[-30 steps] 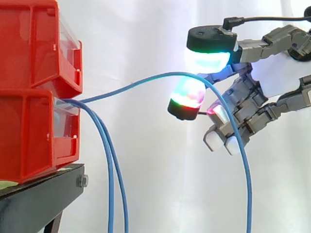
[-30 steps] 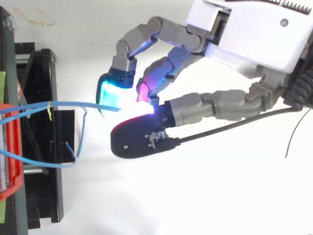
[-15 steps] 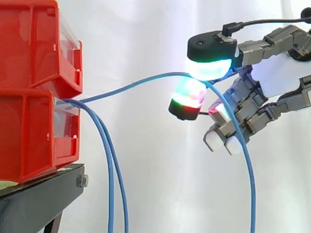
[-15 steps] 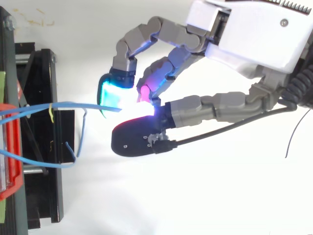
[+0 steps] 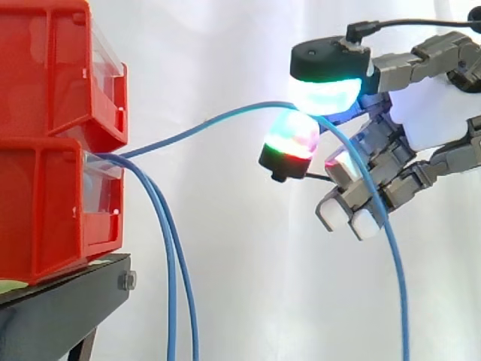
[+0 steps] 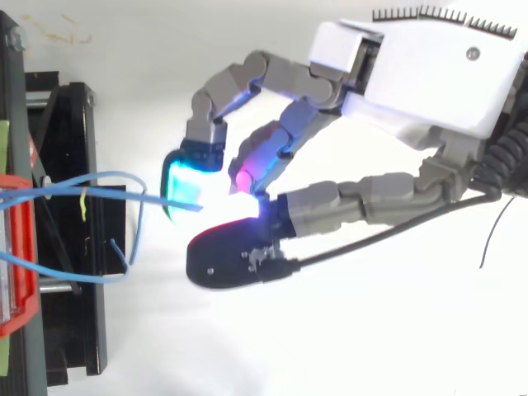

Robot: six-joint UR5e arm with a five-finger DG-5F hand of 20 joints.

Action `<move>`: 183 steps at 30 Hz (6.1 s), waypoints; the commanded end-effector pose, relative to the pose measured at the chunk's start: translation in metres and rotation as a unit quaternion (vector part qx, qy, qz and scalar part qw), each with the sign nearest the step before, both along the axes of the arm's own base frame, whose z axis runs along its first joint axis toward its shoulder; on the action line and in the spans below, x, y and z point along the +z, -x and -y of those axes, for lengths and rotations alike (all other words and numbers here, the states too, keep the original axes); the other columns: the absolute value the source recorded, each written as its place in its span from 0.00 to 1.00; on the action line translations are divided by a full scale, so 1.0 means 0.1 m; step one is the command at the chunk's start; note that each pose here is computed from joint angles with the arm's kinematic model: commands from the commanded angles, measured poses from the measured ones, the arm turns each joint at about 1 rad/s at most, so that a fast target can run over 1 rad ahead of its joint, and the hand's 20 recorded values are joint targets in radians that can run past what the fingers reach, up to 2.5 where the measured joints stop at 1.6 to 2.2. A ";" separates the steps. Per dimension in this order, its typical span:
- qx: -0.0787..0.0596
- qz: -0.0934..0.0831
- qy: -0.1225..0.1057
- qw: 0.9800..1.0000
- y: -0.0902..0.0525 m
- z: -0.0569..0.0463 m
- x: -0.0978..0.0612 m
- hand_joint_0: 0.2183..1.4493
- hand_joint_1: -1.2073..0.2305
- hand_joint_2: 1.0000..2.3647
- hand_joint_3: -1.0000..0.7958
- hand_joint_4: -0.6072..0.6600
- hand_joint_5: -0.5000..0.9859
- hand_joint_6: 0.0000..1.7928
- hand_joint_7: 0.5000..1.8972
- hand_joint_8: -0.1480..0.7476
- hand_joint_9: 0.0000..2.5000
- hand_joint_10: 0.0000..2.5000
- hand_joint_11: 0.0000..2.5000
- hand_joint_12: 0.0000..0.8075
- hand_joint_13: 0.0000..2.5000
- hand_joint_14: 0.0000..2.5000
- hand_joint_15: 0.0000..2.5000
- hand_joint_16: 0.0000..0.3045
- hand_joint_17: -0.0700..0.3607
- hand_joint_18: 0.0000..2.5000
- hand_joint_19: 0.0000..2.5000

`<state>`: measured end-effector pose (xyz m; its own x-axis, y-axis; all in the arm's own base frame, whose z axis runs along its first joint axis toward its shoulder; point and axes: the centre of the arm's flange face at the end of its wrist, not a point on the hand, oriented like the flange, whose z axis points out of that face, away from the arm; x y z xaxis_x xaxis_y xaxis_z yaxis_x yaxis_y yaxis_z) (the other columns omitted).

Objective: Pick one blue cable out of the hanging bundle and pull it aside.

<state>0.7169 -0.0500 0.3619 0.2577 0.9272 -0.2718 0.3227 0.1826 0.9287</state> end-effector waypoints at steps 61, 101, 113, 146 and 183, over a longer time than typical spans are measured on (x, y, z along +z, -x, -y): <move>0.051 0.021 -0.163 0.985 0.01 -0.18 -0.40 0.30 0.28 0.01 0.50 0.48 0.27 0.52 0.35 0.46 0.43 0.01 0.27 0.45 0.32 0.01 0.25 0.15 0.41 0.26 0.26; 0.051 0.021 -0.163 0.985 0.01 -0.18 -0.40 0.30 0.28 0.01 0.49 0.48 0.27 0.52 0.34 0.44 0.44 0.01 0.27 0.44 0.33 0.01 0.25 0.15 0.41 0.26 0.26; 0.051 0.020 -0.163 0.985 0.02 -0.19 -0.40 0.30 0.29 0.01 0.49 0.48 0.27 0.52 0.35 0.44 0.44 0.01 0.28 0.43 0.33 0.01 0.25 0.15 0.41 0.26 0.26; 0.050 0.020 -0.163 0.985 0.02 -0.18 -0.40 0.30 0.29 0.01 0.49 0.48 0.27 0.52 0.33 0.46 0.45 0.01 0.28 0.44 0.34 0.01 0.25 0.16 0.41 0.26 0.26; 0.051 0.020 -0.163 0.985 0.02 -0.19 -0.40 0.30 0.29 0.01 0.49 0.48 0.27 0.52 0.34 0.46 0.45 0.01 0.28 0.44 0.34 0.01 0.25 0.16 0.41 0.26 0.27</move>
<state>0.7152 -0.0316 0.3220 0.1632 0.9851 0.0536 0.2799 -0.0983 0.9550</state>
